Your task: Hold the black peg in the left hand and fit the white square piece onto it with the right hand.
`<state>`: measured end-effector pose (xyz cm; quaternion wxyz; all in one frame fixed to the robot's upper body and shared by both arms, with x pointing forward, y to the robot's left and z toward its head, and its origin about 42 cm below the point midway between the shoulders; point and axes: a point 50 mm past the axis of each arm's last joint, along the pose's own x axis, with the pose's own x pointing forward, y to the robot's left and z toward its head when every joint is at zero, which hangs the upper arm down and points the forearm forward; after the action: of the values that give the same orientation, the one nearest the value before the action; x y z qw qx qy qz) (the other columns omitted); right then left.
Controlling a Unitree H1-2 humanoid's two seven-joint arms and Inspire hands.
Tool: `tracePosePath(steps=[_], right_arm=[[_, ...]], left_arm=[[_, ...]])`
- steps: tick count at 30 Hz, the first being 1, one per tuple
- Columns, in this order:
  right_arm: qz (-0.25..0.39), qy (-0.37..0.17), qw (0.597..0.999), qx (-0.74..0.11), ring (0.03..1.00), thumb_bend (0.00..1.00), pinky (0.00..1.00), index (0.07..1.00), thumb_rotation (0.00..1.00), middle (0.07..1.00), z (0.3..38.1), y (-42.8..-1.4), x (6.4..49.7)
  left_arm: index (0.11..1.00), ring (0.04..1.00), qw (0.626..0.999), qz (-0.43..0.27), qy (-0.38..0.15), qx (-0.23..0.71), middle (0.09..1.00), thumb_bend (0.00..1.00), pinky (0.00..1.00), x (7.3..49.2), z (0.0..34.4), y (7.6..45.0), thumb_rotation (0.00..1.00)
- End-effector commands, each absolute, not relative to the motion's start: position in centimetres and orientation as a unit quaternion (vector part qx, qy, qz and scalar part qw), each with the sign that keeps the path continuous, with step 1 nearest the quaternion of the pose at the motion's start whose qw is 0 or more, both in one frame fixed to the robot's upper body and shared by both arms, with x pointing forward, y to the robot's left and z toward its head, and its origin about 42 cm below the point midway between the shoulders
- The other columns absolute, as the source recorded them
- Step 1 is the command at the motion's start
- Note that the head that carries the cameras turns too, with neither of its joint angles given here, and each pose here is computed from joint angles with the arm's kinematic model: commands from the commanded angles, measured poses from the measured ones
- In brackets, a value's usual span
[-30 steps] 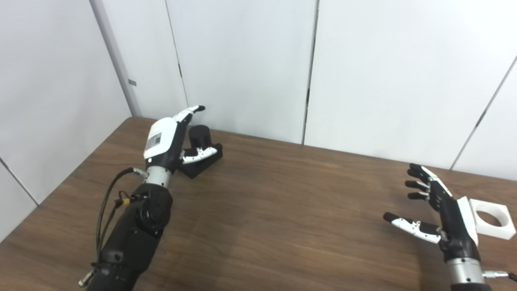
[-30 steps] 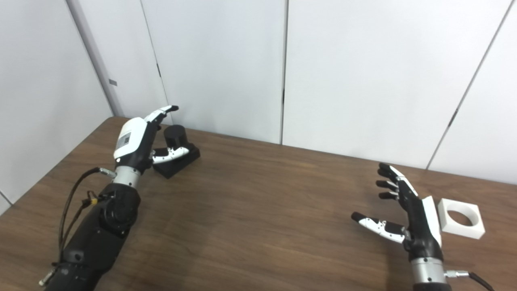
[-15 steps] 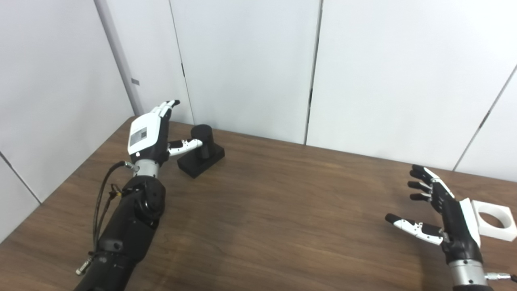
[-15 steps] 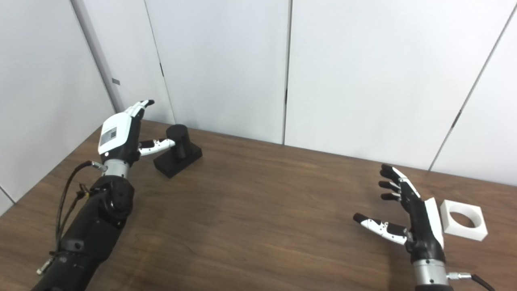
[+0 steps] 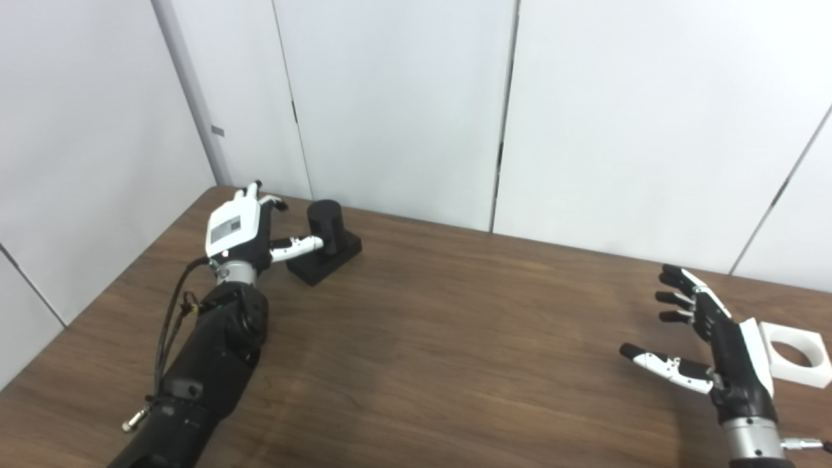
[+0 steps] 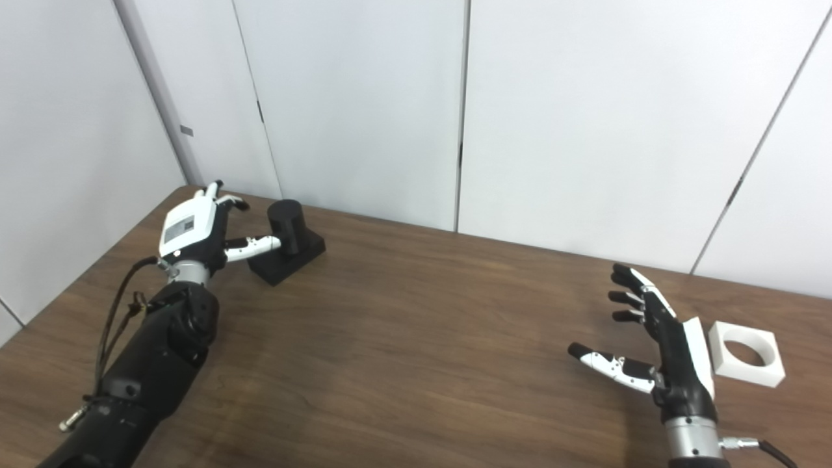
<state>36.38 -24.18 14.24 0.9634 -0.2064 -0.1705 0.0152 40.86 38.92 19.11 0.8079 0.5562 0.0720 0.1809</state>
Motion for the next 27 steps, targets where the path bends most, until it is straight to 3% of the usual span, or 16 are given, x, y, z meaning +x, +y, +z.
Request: tracePosePath(steps=[1, 14, 27], right_arm=[[0.012, -0.208, 0.955, -0.211, 0.753, 0.63, 0.64, 0.840, 0.10, 0.835, 16.5, -24.2, 37.1], [0.011, -0.208, 0.956, -0.206, 0.754, 0.63, 0.65, 0.837, 0.10, 0.836, 16.5, -24.2, 37.0], [0.010, -0.207, 0.956, -0.207, 0.752, 0.63, 0.65, 0.838, 0.12, 0.836, 16.6, -24.1, 36.9]], left_arm=[[0.723, 1.000, 0.801, 0.199, 0.036, 0.564, 1.000, 1.00, 1.00, 42.0, 22.9, 39.6, 0.72], [0.731, 1.000, 0.786, 0.162, 0.058, 0.594, 1.000, 1.00, 1.00, 42.5, 23.1, 39.3, 0.75], [0.747, 1.000, 0.760, 0.136, 0.069, 0.632, 1.000, 1.00, 0.96, 42.9, 22.1, 38.9, 0.69]])
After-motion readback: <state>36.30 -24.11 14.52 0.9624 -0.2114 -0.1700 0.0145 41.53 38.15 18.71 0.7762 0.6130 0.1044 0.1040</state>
